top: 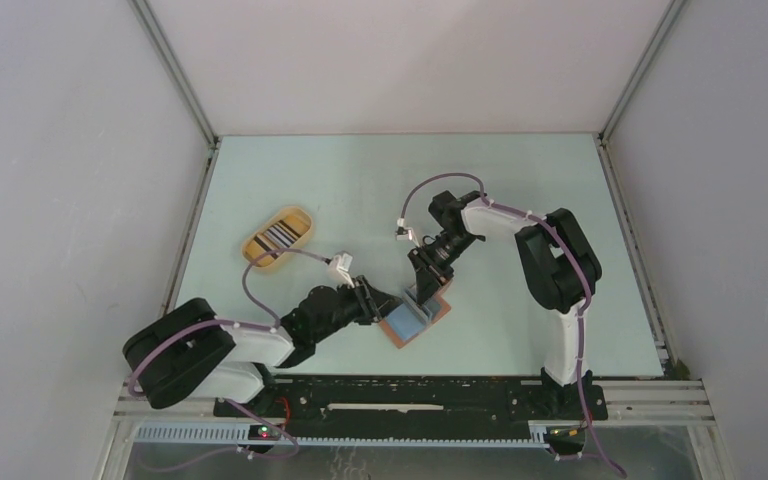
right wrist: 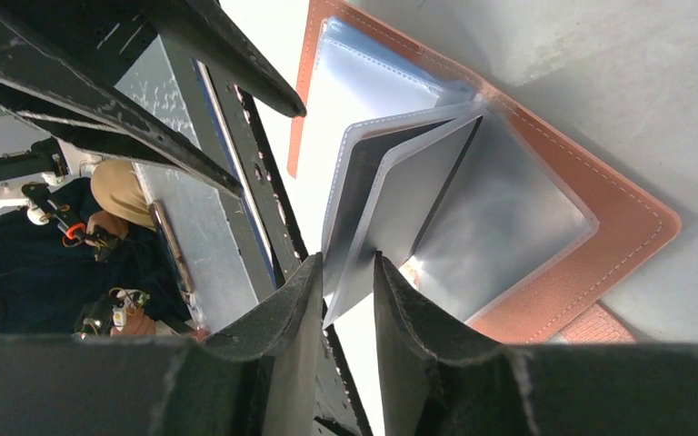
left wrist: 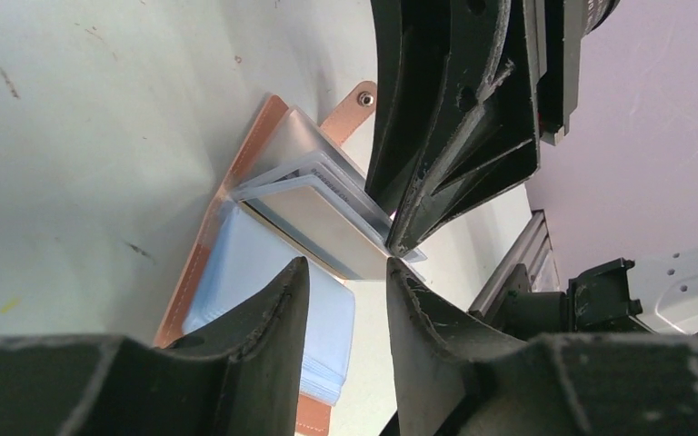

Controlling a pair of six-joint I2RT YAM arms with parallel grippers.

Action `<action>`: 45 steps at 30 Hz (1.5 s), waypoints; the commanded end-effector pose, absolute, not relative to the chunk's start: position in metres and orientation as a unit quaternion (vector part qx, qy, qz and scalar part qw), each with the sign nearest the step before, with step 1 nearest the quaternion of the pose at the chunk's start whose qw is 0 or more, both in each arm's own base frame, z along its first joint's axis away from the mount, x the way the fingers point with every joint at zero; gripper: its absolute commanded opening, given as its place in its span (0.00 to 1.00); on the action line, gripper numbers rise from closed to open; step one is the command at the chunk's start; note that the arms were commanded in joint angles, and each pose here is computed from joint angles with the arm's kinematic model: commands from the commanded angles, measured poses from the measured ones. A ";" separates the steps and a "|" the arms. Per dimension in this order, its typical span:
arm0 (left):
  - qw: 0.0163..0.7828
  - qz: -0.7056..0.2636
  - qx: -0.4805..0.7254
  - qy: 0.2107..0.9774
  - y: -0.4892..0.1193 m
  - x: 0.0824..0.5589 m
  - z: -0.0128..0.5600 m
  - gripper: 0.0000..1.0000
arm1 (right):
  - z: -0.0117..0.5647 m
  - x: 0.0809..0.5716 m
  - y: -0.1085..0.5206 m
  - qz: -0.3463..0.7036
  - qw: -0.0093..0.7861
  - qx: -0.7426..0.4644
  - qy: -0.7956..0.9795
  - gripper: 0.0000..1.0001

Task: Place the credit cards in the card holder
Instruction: Open the card holder at the center of the board.

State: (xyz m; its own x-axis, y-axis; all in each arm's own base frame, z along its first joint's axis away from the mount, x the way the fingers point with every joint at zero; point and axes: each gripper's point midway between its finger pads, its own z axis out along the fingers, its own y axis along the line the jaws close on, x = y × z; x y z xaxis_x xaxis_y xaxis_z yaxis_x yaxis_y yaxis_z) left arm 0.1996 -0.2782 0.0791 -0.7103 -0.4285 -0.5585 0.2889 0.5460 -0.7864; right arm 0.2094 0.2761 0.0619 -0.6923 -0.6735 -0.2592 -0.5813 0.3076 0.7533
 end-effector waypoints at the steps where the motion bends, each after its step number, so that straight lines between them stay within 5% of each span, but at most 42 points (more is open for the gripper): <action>1: 0.378 -0.479 -0.007 0.792 -0.295 0.205 0.085 0.41 | 0.070 0.219 0.273 -0.430 0.018 0.404 -0.807 0.35; 24: 0.333 -0.464 -0.014 0.820 -0.318 0.215 0.048 0.36 | 0.074 0.221 0.268 -0.461 0.029 0.375 -0.804 0.48; 27: 0.333 -0.464 -0.013 0.821 -0.317 0.215 0.048 0.37 | 0.067 0.222 0.267 -0.450 0.035 0.371 -0.811 0.44; 36: 0.342 -0.471 -0.013 0.813 -0.315 0.214 0.054 0.38 | 0.053 0.238 0.258 -0.390 0.007 0.374 -0.841 0.14; 45: 0.342 -0.473 -0.011 0.812 -0.317 0.215 0.055 0.38 | 0.063 0.256 0.242 -0.352 -0.041 0.377 -0.856 0.07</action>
State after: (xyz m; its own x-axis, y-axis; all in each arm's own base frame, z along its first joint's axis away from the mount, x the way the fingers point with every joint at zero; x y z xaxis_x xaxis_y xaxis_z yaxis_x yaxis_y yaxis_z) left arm 0.2068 -0.3090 0.0381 -0.7910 -0.3198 -0.5216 0.2686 0.5844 -0.7657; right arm 0.2380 0.2497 0.0475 -0.7284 -0.6346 -0.2583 -0.6176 0.4447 0.6487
